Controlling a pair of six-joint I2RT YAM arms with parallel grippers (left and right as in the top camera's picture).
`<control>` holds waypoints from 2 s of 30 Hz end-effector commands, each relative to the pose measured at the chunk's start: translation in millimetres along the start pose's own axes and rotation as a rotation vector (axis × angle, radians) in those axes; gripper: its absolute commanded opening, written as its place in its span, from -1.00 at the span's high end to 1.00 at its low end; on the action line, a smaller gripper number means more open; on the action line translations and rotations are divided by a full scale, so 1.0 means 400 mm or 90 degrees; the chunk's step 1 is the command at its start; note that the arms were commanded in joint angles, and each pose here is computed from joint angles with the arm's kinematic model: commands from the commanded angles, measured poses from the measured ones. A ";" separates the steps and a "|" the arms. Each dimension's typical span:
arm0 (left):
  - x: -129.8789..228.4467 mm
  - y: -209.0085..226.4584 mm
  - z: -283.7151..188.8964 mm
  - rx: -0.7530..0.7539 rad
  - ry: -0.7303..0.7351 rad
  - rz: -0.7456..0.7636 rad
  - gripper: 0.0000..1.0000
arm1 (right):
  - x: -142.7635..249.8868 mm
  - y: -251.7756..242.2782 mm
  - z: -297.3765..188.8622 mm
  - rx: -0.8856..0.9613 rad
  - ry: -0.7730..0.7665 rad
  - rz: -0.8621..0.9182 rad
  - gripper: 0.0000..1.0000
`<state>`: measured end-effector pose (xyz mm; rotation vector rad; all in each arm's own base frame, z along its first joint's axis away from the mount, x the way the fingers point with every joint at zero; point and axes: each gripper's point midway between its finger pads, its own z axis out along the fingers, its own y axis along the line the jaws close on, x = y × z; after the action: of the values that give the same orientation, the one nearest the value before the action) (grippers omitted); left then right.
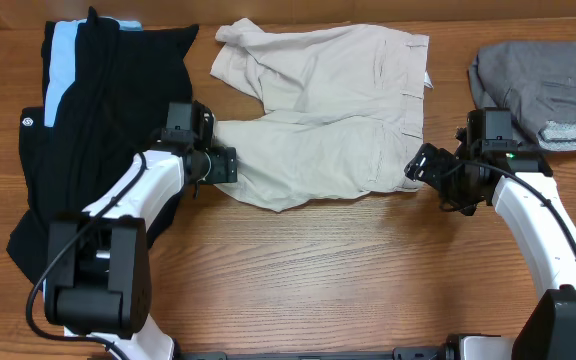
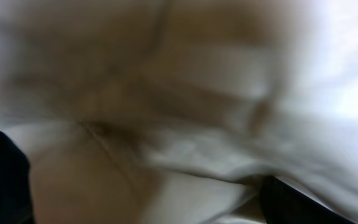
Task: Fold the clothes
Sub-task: 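Grasp the shorts' left and right leg hems with both grippers, then lift the shorts with both grippers and stretch them apart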
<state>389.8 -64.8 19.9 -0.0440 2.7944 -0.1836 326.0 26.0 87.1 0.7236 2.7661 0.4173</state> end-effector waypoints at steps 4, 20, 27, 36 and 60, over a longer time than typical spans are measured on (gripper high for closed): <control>0.011 -0.004 0.017 -0.001 0.020 0.017 -0.45 | -0.001 0.003 0.003 -0.002 -0.001 -0.003 -0.92; -0.051 -0.033 -0.243 -0.020 0.127 0.009 0.92 | -0.003 0.013 0.015 -0.005 -0.001 -0.009 -0.82; -0.052 -0.039 -0.362 -0.026 0.160 0.039 0.92 | 0.007 0.027 0.106 0.004 0.030 -0.031 -0.82; -0.060 -0.040 -0.369 -0.027 0.154 0.040 0.92 | 0.064 0.026 0.200 0.021 0.104 -0.037 -0.77; -0.254 -0.008 -0.685 -0.016 -0.073 0.014 0.92 | -0.159 0.035 -0.418 -0.053 -0.063 -0.008 0.92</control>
<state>385.1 -54.5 266.3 0.0021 2.8200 -0.2368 335.0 -4.2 205.1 0.7837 2.7665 0.6096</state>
